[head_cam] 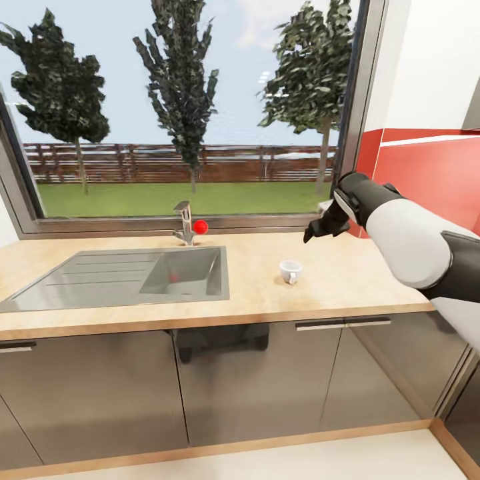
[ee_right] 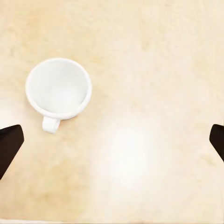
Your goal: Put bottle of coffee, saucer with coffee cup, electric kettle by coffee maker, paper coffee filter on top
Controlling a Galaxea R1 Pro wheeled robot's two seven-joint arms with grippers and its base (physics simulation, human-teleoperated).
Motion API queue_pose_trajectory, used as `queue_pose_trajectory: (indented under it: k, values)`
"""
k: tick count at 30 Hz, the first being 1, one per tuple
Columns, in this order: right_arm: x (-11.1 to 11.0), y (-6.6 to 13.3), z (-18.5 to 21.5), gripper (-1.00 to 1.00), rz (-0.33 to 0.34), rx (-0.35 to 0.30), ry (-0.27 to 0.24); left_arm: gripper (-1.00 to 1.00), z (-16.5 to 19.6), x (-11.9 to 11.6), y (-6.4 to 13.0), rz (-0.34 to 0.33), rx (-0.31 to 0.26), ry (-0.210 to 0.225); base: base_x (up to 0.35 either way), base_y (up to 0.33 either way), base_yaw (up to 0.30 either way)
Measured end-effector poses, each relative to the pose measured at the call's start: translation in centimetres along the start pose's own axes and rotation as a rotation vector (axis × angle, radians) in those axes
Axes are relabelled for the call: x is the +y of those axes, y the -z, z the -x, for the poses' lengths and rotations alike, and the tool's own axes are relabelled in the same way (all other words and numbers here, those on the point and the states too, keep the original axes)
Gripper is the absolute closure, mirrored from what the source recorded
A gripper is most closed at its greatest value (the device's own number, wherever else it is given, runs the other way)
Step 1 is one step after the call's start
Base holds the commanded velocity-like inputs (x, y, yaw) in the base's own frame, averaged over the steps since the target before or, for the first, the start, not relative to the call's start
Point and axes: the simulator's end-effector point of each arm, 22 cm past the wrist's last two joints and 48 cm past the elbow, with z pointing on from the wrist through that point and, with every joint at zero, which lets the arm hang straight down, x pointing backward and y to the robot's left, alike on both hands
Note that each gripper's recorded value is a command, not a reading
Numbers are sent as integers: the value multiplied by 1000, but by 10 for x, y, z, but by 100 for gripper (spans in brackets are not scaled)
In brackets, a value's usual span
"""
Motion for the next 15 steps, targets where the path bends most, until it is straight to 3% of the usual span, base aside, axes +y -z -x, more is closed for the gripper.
queue_pose_trajectory:
  k: [15]
  values:
    - [18,-8,-9,-100,39,29,8,-100,0,0,0,0,0,0,98,-14,0]
